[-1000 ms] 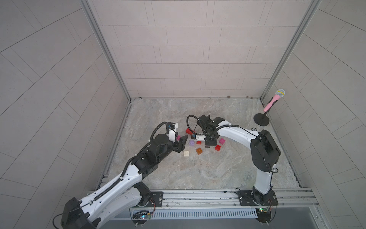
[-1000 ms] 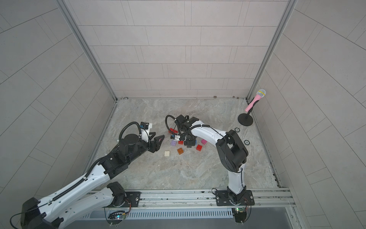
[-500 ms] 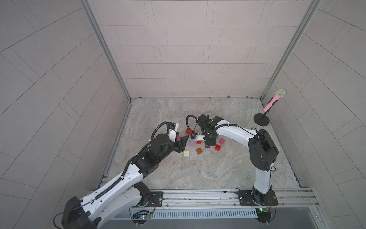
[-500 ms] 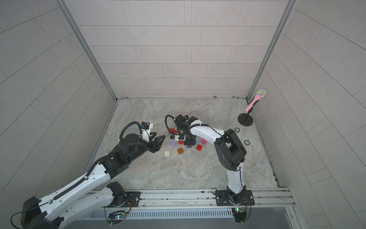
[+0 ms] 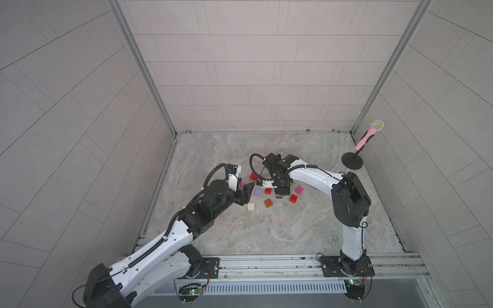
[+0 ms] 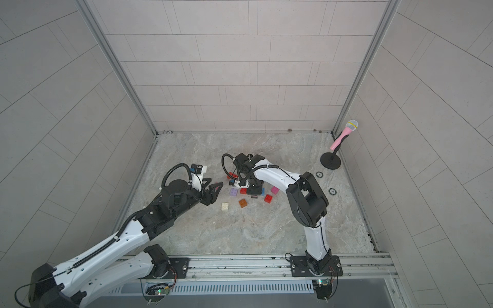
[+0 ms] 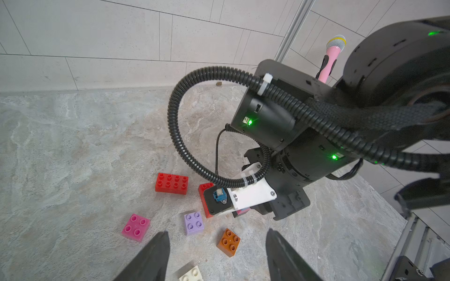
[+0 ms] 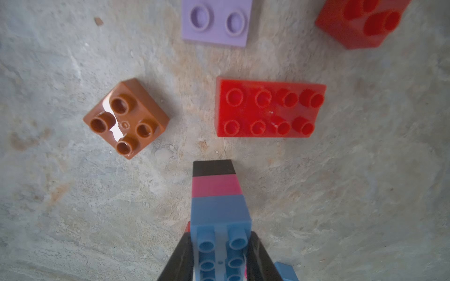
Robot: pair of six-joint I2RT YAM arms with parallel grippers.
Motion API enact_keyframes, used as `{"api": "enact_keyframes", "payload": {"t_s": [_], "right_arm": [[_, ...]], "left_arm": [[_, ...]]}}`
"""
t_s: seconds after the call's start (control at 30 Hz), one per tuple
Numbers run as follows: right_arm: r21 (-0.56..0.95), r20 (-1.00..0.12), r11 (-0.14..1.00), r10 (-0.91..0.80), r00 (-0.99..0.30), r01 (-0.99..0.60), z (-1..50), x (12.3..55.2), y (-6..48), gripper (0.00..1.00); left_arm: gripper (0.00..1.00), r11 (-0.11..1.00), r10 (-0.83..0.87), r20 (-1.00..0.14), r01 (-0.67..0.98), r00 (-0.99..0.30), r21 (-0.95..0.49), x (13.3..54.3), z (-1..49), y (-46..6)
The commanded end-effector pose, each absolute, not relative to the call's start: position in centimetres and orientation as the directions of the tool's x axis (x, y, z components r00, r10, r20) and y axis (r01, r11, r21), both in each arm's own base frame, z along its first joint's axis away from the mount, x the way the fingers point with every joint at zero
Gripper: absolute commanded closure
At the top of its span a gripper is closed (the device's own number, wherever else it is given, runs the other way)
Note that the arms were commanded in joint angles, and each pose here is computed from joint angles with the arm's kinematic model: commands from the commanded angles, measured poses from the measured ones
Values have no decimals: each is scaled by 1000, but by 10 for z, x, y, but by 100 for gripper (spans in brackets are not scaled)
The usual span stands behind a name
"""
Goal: Assemble the letter p with lego
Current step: Assemble the lego brick with the lego brick.
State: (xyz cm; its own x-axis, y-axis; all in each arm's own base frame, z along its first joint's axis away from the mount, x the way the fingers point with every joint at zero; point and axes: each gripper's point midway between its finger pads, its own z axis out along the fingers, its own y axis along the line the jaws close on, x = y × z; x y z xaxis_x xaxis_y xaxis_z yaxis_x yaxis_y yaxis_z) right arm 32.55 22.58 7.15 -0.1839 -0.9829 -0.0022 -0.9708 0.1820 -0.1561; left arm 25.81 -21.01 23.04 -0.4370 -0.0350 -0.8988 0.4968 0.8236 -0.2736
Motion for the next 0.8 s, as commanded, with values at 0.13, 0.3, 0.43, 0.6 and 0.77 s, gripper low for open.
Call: {"api": "enact_keyframes", "payload": {"t_s": [0.13,0.3,0.43,0.6,0.77], "right_arm": [[-180,-64,289,-957,-282,-940,93,338,228,50],[-206,-117,303,-952,-284,-930,116,338,229,5],[-248,-157,394,-918,-364,-885,138,342,219,10],[-291,-203,643,-765,-611,-709,156,355,169,24],[-232,-187,775,-628,-755,-588,133,342,128,29]], "left_arm": [[31,820,-22,-903,509,-429,-262,259,228,-212],[30,820,-22,-903,509,-430,-262,260,228,-212],[24,829,-29,-897,491,-442,-269,262,226,-211],[22,835,-37,-889,475,-457,-279,263,225,-211],[22,841,-41,-880,459,-473,-286,266,225,-211]]}}
